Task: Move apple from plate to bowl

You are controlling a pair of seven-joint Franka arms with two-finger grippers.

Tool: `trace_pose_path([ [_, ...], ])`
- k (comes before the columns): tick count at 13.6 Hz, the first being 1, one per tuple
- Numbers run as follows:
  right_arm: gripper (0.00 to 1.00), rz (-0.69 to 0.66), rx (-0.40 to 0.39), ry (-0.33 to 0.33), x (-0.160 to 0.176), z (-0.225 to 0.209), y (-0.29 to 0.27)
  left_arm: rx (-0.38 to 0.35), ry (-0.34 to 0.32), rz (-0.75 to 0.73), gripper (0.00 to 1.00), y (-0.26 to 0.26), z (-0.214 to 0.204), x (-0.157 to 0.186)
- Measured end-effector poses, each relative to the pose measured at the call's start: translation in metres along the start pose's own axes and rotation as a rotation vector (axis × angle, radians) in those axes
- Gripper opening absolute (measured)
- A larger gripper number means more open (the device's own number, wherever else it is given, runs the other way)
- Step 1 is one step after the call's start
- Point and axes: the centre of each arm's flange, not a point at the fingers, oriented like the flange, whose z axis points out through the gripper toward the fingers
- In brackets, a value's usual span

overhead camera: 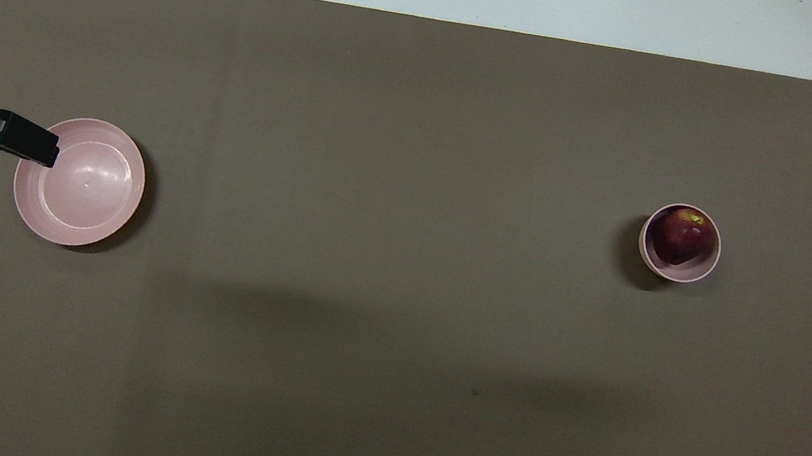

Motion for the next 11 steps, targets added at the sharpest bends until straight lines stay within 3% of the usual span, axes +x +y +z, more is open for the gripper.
trace_pose_path([
  [11,1.0,-0.045,-0.014,0.022,0.003,-0.014,-0.047,0.0,-0.003,0.0,1.0,0.0,0.001,0.0],
])
